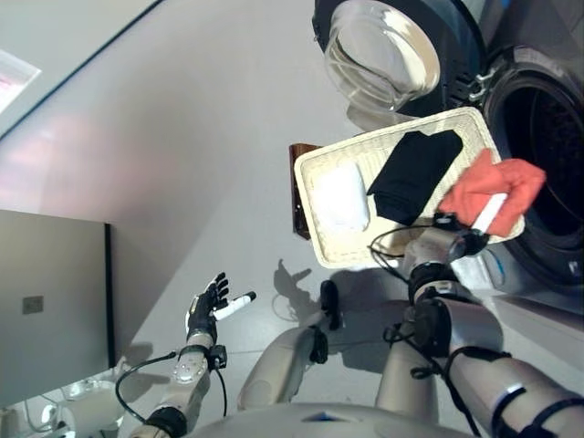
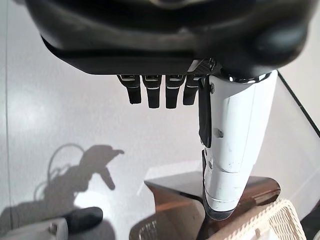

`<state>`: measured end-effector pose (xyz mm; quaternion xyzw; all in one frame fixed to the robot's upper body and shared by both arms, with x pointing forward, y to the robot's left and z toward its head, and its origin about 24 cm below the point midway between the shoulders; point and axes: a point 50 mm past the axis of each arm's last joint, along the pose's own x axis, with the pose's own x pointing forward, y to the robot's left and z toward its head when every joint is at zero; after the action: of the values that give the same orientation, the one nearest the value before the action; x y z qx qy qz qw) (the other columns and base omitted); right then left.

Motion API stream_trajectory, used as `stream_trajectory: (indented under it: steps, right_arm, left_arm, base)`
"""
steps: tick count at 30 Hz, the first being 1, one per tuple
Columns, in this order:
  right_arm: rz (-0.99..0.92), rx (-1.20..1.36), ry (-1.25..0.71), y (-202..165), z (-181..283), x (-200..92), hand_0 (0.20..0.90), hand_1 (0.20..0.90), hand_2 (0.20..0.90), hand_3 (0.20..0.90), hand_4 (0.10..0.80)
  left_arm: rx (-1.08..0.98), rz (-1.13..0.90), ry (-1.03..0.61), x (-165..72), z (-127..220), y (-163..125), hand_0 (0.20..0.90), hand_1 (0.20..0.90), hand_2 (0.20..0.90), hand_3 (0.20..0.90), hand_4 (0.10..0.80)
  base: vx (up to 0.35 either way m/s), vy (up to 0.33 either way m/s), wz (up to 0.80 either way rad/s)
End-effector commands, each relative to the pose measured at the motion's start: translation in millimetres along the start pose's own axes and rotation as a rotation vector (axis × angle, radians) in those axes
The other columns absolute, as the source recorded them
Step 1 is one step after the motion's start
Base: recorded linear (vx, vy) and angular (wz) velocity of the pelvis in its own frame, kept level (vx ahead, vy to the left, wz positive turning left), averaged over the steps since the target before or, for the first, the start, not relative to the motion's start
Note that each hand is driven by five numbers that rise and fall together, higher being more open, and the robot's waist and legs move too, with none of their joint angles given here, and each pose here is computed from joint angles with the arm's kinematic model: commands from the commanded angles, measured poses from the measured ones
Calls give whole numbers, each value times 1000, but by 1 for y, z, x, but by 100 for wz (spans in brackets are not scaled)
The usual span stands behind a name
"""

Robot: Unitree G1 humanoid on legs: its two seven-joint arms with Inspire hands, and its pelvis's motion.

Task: Pick up the clothes and place them into the washing machine

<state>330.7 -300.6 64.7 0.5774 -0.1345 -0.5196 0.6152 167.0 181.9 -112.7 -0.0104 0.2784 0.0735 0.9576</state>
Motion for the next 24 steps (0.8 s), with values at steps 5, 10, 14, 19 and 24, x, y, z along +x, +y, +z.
stream_trajectory:
  steps: [5, 10, 14, 19, 24]
  right_arm:
    - [204, 69, -168, 72, 35, -7, 200, 200, 200, 200, 300]
    - [331, 110, -269, 121, 64, -21, 200, 200, 200, 200, 300]
    - [582, 125, -375, 184, 97, -53, 900, 900, 900, 900, 800]
    - [788, 83, -392, 212, 100, -79, 900, 900, 900, 900, 800]
    - [762, 48, -358, 205, 91, -69, 900, 900, 900, 900, 800]
  left_arm:
    - [-20, 98, -11, -5, -5, 20, 900, 900, 900, 900, 800]
    - [-33, 79, -14, -8, -7, 19, 900, 900, 900, 900, 800]
    - [-40, 91, -76, -5, 6, 27, 900, 900, 900, 900, 800]
    - [-61, 89, -98, -4, 12, 27, 900, 900, 900, 900, 800]
    - [-82, 68, -80, -4, 8, 23, 900, 900, 900, 900, 800]
  base:
    - [35, -24, -3]
    - [23, -21, -2]
    - [1, -8, 0]
    - [24, -17, -2]
    - [7, 14, -11]
